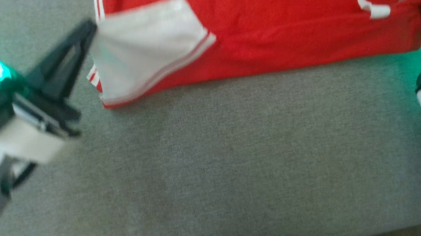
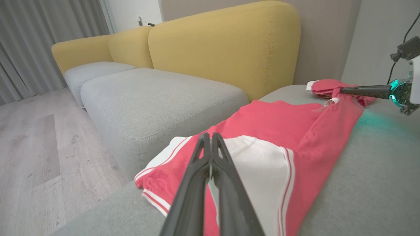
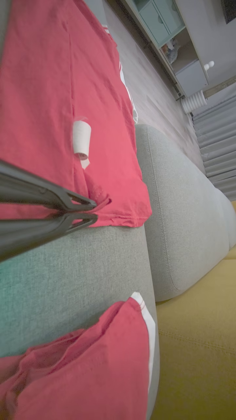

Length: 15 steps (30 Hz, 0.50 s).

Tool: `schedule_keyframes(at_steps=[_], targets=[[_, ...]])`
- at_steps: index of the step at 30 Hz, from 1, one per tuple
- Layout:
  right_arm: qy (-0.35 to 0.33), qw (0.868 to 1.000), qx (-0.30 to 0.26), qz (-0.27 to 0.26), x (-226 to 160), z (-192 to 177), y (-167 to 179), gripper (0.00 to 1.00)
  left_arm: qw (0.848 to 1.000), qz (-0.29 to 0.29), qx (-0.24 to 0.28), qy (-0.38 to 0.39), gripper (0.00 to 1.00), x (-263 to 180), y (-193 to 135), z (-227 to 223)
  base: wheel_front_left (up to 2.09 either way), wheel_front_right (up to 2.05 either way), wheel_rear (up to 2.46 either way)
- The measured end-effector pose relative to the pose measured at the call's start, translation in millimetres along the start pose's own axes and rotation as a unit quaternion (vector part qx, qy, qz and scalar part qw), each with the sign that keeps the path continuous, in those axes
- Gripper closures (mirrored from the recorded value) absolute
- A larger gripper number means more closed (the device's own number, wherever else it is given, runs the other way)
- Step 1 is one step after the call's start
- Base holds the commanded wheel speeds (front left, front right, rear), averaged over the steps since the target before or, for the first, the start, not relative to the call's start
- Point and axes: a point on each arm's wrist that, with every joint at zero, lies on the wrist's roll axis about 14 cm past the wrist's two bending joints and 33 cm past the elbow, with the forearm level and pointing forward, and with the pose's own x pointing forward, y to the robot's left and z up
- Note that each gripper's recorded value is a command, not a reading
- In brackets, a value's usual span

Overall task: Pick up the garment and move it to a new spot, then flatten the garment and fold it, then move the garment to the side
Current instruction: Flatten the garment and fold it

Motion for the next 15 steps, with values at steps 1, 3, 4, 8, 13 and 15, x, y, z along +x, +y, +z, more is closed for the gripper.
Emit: schedule_keyframes(at_steps=[1,3,4,8,13,15], targets=[[-0.001,1.000,0.000,-0.001,5.1,0.2,-0.8,1.00,1.000,-0.001,0.007,-0.001,1.00,6.4,4.7,0.7,0.00,0.00,0.00],[-0.002,1.000,-0.002,0.001,16.1,0.7,0.1,1.00,1.000,-0.002,0.018,0.002,1.00,18.0,14.0,-1.1,0.00,0.00,0.00],[-0.001,1.000,-0.002,0.003,21.6,0.9,1.1,1.00,1.000,-0.001,0.021,0.005,1.00,22.8,18.6,-3.4,0.00,0.00,0.00],[-0.003,1.000,-0.006,0.010,41.2,2.3,4.6,1.00,0.999,0.007,0.033,0.015,1.00,37.5,34.7,-15.4,0.00,0.00,0.00],[-0.004,1.000,-0.015,0.011,55.6,0.9,4.4,1.00,0.999,0.015,0.039,0.032,1.00,43.6,46.4,-30.9,0.00,0.00,0.00],[-0.002,1.000,-0.017,0.010,58.5,-1.5,3.2,1.00,0.998,0.017,0.042,0.036,1.00,43.2,47.9,-34.8,0.00,0.00,0.00]])
